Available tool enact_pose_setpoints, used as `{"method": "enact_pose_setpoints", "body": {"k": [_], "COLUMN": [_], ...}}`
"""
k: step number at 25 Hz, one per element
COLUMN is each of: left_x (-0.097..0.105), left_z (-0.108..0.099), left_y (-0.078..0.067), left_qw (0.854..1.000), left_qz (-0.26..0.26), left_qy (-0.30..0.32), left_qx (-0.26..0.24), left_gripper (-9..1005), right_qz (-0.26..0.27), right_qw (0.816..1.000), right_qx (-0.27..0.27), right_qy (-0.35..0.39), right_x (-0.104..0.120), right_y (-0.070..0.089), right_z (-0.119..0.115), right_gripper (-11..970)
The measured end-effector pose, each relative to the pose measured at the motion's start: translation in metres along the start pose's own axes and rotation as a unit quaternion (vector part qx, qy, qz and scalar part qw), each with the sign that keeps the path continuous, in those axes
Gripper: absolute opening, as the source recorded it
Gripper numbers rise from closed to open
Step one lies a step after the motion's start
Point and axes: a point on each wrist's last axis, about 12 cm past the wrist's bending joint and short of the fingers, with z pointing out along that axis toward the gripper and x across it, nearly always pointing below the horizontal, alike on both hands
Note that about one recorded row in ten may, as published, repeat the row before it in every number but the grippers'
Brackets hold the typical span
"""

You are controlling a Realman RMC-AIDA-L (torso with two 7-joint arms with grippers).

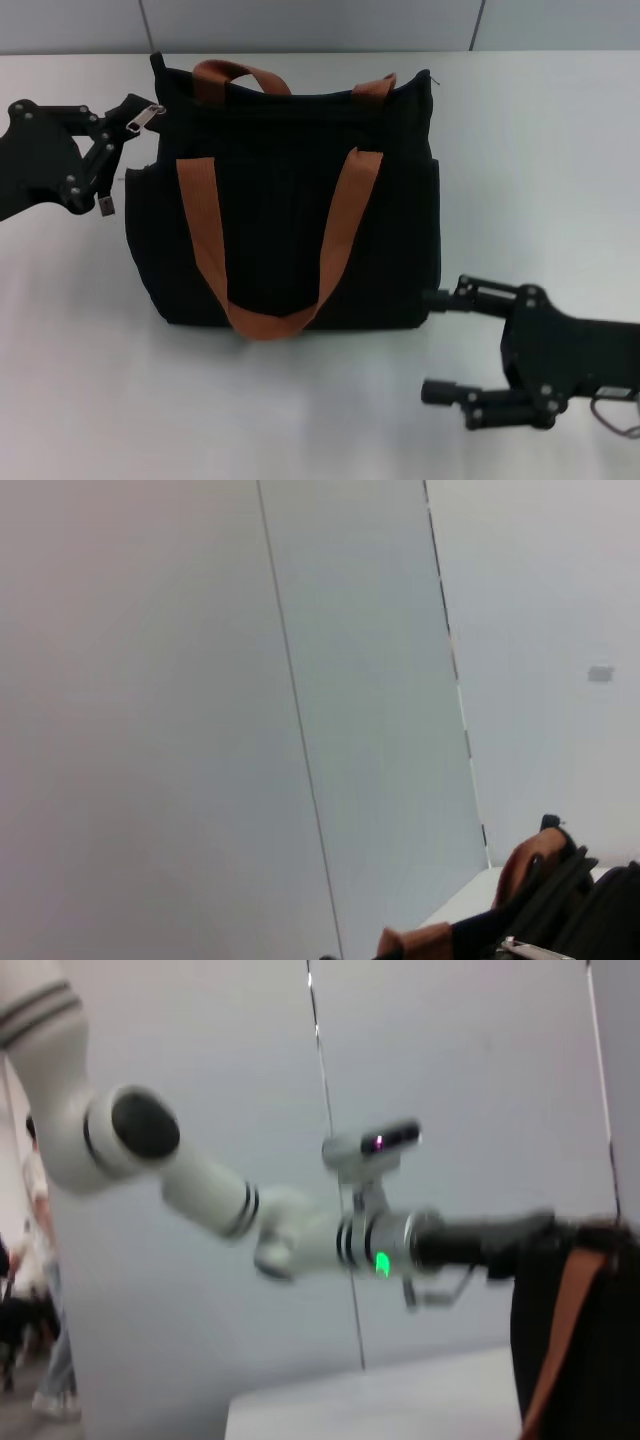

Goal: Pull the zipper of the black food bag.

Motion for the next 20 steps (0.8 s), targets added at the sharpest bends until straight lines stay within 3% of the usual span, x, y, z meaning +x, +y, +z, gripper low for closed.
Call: {"method": "enact_pose_setpoints", "body": {"k": [3, 8, 12, 20], "left_x": [-0.001, -0.002, -0.001, 0.0], "left_z": [0.001, 0.001, 0.001, 0.003], "left_y": [-0.001, -0.005, -0.005, -0.005], "left_qw": [1.0, 0.999, 0.999, 0.999], "left_qz": [0.001, 0.013, 0.013, 0.01], "left_qy": [-0.012, -0.026, -0.026, -0.024], "left_qx": [-0.004, -0.014, -0.016, -0.02], "left_gripper": [34, 17, 17, 18], "right_qz": [0.019, 0.103, 0.175, 0.221], "right_qw": [0.999, 0.991, 0.981, 0.973], "right_qx": [-0.002, -0.036, -0.057, -0.051], "right_qy": [-0.045, -0.082, -0.059, 0.043], "right_x": [-0.014, -0.042, -0.071, -0.125], "right_y": [-0.004, -0.022, -0.049, -0.1], "right_z": [-0.001, 0.008, 0.022, 0.072], "right_gripper": [814, 814, 813, 813]}}
